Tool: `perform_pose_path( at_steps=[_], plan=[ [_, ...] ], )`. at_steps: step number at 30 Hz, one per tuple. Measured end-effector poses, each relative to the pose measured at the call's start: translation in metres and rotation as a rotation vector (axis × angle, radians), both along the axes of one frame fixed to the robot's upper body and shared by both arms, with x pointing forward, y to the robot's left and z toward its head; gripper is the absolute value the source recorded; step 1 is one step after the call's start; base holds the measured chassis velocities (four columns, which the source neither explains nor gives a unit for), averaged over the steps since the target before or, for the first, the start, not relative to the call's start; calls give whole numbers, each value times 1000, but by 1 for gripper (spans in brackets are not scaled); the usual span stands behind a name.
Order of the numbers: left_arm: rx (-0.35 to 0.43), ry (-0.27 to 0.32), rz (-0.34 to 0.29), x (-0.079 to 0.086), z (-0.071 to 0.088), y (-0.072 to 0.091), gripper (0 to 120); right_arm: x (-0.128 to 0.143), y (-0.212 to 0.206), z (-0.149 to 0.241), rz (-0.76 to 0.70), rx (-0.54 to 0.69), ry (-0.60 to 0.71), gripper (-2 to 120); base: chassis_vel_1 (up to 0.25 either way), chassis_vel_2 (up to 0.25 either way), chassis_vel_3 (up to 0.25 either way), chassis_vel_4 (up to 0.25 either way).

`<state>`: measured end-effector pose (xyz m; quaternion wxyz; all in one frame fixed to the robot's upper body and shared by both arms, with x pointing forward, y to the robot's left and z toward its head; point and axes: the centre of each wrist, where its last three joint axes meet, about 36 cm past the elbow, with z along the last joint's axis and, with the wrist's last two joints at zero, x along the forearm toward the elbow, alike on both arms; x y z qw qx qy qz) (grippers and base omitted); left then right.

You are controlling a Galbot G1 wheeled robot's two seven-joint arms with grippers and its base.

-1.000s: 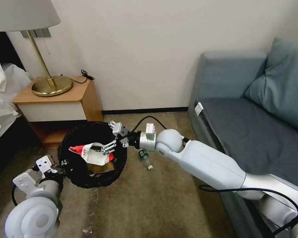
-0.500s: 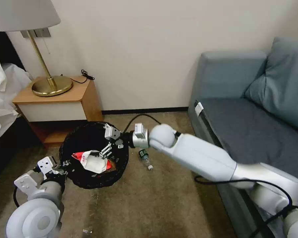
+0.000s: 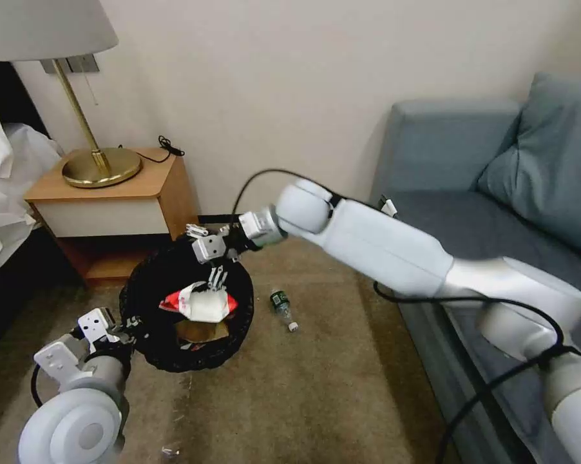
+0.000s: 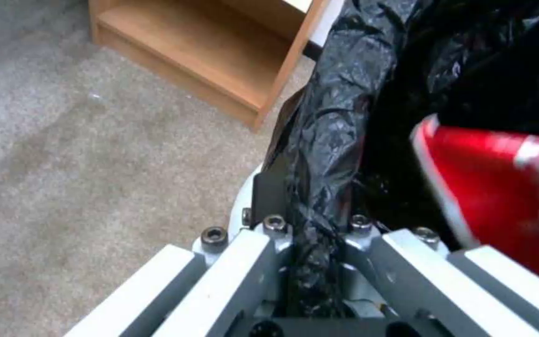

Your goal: Pick up the trash bin, then pick up the garbage on the floor and place it into the trash bin.

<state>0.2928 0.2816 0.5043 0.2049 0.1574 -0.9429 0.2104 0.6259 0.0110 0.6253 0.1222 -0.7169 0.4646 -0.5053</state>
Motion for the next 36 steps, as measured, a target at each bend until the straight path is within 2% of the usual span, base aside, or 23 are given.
perform_pose_path(
  at_steps=[4,9,14,18,20,21,22,24,25,28,29,32,33,34,36],
  plan=[
    [0,-2,-1,-2,1,0,1,1,8,15,44,-65,-48,100,0,0,0,0],
    [-3,-2,-1,-3,1,-2,1,-4,22,38,120,-178,-197,100,0,0,0,0],
    [-12,-4,-7,-2,1,-5,1,-3,31,44,159,-219,-198,100,0,0,0,0],
    [-1,0,4,-2,-1,-1,1,1,18,52,151,-161,-137,100,0,0,0,0],
    [15,0,18,-1,-1,7,1,6,-8,54,120,-1,12,100,0,0,0,0],
    [15,0,18,-1,-1,7,1,6,-8,54,120,-1,12,100,0,0,0,0],
    [19,-2,20,0,-1,9,1,6,-18,53,100,72,71,100,0,0,0,0],
    [29,-9,22,1,3,15,1,9,-52,49,8,301,205,100,0,0,0,0],
    [29,-9,22,1,3,15,1,9,-52,49,8,301,205,100,0,0,0,0],
    [57,-17,33,4,9,24,1,18,-113,30,-263,647,322,100,0,0,0,0],
    [57,-17,33,4,9,24,1,18,-113,30,-263,647,322,100,0,0,0,0],
    [59,-18,41,5,11,28,1,20,-146,14,-500,861,406,100,0,0,0,0],
    [59,-18,41,5,11,28,1,20,-146,14,-500,861,406,100,0,0,0,0],
    [59,-19,45,6,12,29,1,21,-155,7,-585,940,445,100,0,0,0,0],
    [60,-20,46,6,12,30,1,21,-159,5,-617,970,464,100,0,0,0,0]
  ],
)
